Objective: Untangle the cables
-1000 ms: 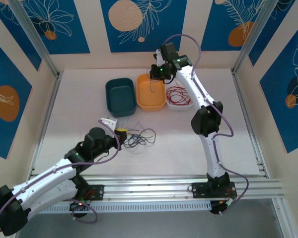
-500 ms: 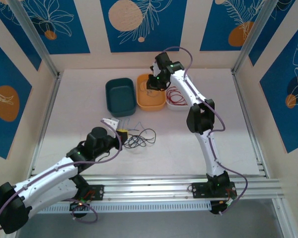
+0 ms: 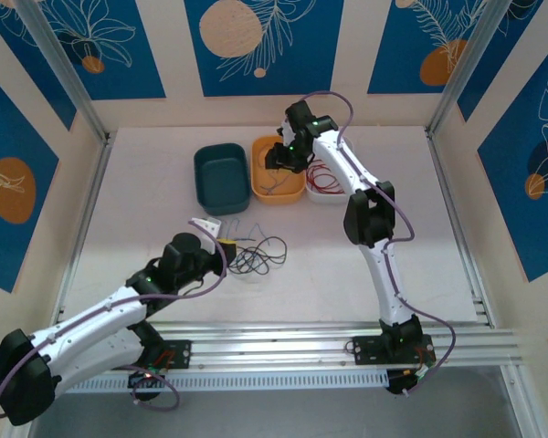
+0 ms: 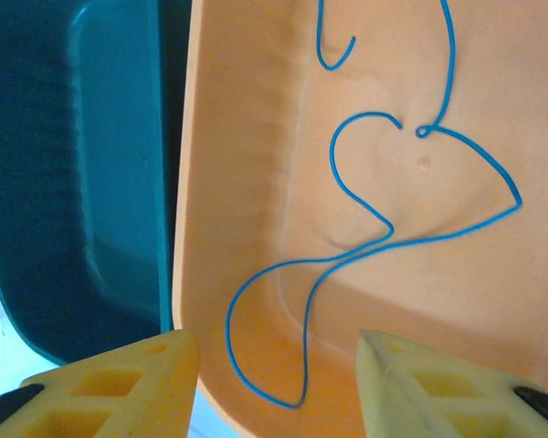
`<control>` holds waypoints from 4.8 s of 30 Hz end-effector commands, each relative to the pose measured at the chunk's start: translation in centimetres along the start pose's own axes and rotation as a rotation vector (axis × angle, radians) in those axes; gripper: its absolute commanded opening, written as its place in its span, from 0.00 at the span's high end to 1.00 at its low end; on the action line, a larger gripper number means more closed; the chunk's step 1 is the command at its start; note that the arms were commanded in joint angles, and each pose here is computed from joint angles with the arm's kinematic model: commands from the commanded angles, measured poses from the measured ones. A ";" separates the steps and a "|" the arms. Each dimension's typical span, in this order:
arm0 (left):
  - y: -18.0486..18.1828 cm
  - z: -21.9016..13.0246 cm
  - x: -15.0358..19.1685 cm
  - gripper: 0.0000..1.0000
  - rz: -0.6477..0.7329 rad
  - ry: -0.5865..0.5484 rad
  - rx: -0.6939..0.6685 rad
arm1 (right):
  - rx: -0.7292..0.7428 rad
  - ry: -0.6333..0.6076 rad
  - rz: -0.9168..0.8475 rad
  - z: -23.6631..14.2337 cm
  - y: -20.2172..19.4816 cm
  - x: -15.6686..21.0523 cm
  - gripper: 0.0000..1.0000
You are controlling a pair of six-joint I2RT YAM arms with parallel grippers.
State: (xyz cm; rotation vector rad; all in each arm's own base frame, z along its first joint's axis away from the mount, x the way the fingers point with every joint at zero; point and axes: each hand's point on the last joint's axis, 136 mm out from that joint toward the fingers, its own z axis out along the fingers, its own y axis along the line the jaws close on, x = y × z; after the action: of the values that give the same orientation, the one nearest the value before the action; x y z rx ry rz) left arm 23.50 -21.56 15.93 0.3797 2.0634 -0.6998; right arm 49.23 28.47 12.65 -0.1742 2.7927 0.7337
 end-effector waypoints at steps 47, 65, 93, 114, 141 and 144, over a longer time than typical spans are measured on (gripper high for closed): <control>-0.7 4.3 0.6 0.92 -0.096 0.028 0.081 | -0.422 0.150 0.385 0.4 9.4 18.4 0.30; -0.1 4.2 0.6 0.91 -0.099 0.018 0.050 | -0.392 0.114 0.400 -0.8 8.1 18.7 0.70; 5.0 3.1 2.1 0.17 -0.220 0.030 -0.168 | -0.182 -0.281 0.070 -18.1 8.5 15.2 1.00; 2.2 8.0 5.4 0.04 -0.236 0.158 0.034 | -0.261 -0.469 -0.222 -28.1 15.8 11.9 1.00; 2.9 9.8 7.4 0.02 -0.321 0.175 0.024 | -0.318 -0.741 -0.427 -39.4 21.2 8.1 1.00; 3.1 9.7 7.6 0.03 -0.317 0.181 0.011 | -0.325 -0.784 -0.444 -40.9 21.7 7.8 1.00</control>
State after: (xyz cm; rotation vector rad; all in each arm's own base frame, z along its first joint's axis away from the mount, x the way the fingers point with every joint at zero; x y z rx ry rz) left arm 27.73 -25.25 5.17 0.1443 2.2796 -0.8937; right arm 29.62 27.33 53.92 -0.4296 1.8433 0.9221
